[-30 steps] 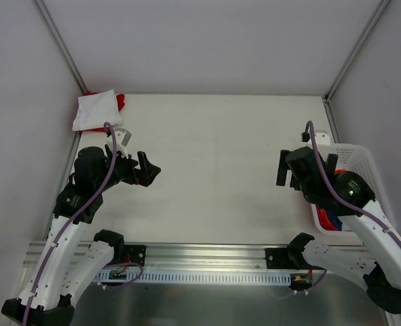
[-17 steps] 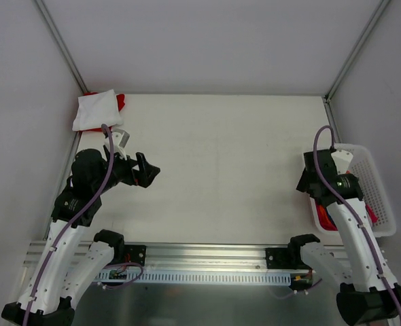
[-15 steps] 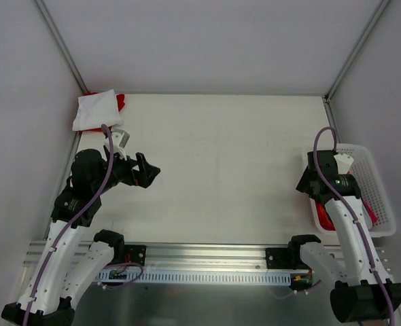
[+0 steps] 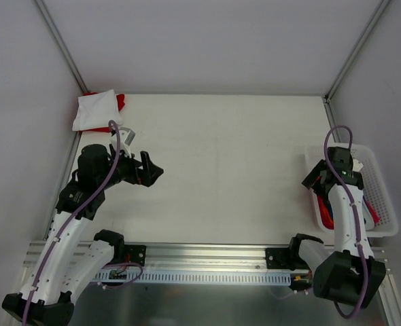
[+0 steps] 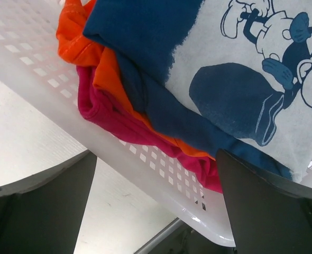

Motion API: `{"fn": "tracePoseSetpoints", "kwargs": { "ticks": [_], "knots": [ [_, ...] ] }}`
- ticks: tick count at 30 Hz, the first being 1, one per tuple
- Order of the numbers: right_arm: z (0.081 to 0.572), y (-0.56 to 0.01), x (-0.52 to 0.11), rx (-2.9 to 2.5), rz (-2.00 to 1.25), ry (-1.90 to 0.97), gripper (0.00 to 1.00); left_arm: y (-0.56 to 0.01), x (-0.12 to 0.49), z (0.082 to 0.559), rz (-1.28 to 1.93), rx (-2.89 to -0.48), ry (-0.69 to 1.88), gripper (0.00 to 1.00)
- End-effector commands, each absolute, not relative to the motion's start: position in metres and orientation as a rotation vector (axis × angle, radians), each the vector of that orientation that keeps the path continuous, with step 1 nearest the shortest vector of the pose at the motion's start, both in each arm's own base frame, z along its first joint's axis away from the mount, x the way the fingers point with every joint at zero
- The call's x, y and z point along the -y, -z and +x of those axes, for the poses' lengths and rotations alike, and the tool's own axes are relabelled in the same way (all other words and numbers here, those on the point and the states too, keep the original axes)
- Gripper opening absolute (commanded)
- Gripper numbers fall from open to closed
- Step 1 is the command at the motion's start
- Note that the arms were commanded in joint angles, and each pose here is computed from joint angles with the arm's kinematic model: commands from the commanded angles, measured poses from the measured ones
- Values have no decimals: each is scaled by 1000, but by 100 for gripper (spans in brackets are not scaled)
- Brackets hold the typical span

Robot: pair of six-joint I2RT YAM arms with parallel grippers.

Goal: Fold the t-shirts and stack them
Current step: Grab the tshirt from the pile

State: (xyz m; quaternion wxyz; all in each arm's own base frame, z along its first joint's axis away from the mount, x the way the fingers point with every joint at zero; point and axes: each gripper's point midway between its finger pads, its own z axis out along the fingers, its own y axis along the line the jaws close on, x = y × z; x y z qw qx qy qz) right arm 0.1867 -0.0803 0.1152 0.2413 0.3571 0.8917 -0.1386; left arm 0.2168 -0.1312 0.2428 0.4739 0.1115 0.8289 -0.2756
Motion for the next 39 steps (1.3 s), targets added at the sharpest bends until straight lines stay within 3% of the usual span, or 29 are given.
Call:
{"fn": "tracePoseSetpoints", "kwargs": {
  "ticks": [1,4,8,11,17,30,39],
  "knots": [
    [208,-147,108,-2299,1037,411,99,-246,141,217,314,-2003,720,99],
    [206,-147,115,-2286,1094,423,99,-244,143,217,321,-2012,723,99],
    [225,-162,96,-2278,1044,229,99,-242,145,217,329,-2024,736,99],
    [220,-179,111,-2246,1046,334,100,-242,145,217,330,-2020,733,99],
    [234,-197,105,-2288,997,263,100,-242,144,217,333,-2018,727,99],
    [212,-147,131,-2310,1118,481,99,-240,149,214,363,-2018,717,99],
    [215,-121,153,-2305,1237,455,100,-232,153,212,394,-2036,700,99]
  ]
}}
